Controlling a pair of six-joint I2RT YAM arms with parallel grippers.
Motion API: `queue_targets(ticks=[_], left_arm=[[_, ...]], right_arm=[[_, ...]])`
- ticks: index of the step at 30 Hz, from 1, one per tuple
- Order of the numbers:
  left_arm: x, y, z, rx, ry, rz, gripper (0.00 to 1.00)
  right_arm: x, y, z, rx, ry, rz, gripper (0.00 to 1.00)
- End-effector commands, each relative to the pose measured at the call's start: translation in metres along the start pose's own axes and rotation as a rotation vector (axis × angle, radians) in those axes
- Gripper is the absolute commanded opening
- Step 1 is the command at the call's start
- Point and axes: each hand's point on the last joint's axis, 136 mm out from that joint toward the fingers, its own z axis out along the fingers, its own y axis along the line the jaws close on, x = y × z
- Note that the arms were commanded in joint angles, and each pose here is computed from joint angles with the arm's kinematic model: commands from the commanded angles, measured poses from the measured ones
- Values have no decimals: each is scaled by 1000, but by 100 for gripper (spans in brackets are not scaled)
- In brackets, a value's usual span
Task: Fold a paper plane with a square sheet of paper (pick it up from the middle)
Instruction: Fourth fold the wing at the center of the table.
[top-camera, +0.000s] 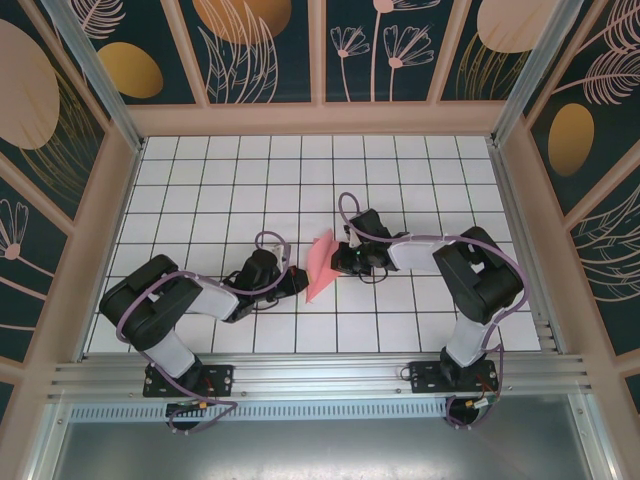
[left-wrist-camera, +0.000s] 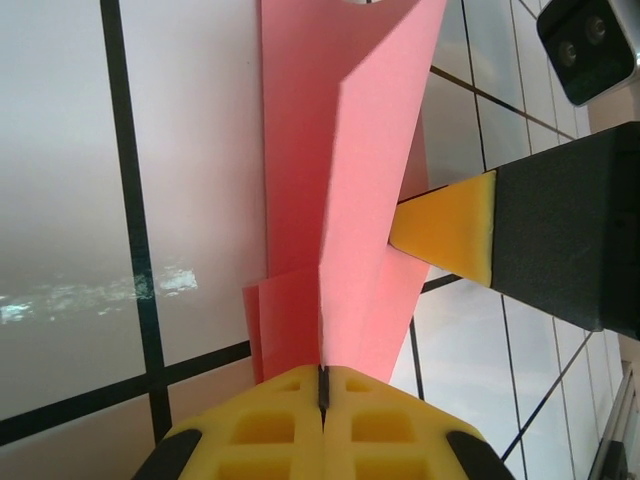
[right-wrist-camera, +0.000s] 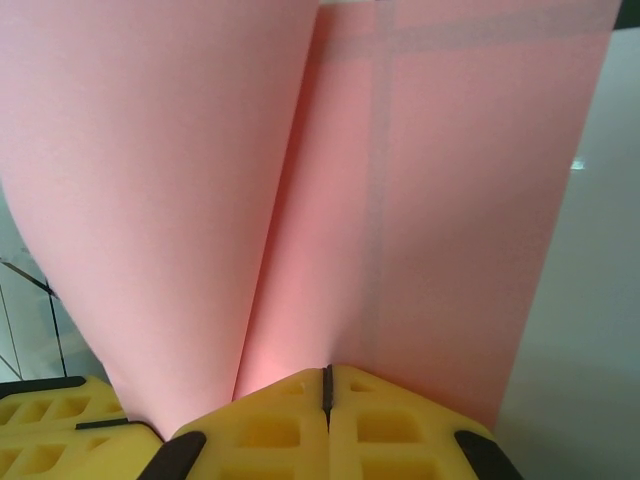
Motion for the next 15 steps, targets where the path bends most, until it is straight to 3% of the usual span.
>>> queue_targets(ticks=[1,15], left_arm=[[0,3,3,-17,28,34,1],[-4,9,6,-51,34,57,1]], right_arm=[[3,-7,5,47,17,-4,5],[3,-8,4,53,15,-11,5]])
